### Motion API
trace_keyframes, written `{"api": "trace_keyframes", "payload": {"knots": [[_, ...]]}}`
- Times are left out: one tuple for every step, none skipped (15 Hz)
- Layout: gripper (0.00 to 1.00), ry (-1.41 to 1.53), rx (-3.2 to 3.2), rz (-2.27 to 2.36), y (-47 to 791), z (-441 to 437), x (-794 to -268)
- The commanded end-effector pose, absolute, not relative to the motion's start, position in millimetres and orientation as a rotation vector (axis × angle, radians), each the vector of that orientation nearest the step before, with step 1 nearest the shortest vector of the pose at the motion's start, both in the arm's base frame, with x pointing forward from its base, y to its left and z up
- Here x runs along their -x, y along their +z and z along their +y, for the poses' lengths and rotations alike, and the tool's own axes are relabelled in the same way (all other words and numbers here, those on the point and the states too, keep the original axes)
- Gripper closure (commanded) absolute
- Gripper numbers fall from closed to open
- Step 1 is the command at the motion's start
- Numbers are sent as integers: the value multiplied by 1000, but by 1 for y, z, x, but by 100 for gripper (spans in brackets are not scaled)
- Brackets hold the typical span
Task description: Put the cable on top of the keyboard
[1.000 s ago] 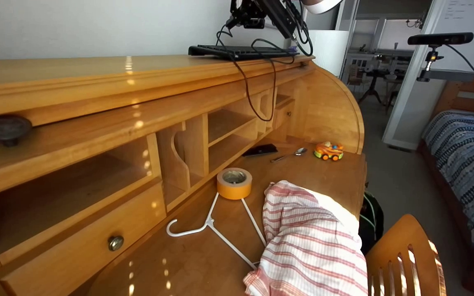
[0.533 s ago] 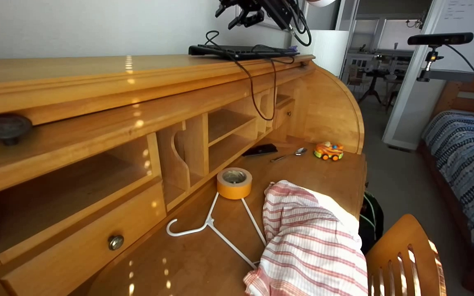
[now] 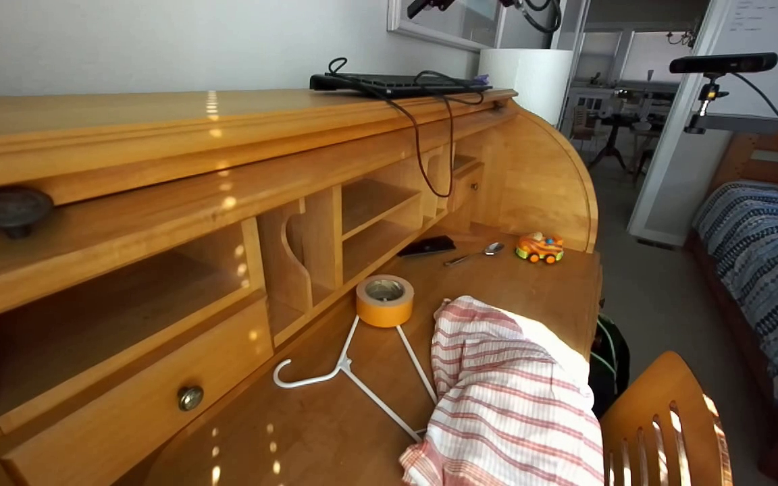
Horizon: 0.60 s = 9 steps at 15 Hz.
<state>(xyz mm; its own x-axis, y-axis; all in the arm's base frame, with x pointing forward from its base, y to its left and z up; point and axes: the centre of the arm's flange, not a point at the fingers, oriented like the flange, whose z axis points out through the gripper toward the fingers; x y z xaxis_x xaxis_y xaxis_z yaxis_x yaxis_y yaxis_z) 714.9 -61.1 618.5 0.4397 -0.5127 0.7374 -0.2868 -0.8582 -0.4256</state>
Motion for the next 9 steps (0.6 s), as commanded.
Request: {"api": "trace_keyframes", "payload": {"knots": [[0,-1334,2518,535,629,-75,-630],[0,-1325,2535,473,633,-79,-617],[0,-1318,2548,421,637,-83,-604],[0,-1268,2569,361,640,-86,-590],[0,-1220,2589,321,640,-89,-576],[0,-1192,2614,295,639,-93,-562],[0,-1146,2627,258,639,-99,-547],[0,-1100,2644,225,637,-104,-535],[0,-1059,2665,205,638,-109,-523]]}}
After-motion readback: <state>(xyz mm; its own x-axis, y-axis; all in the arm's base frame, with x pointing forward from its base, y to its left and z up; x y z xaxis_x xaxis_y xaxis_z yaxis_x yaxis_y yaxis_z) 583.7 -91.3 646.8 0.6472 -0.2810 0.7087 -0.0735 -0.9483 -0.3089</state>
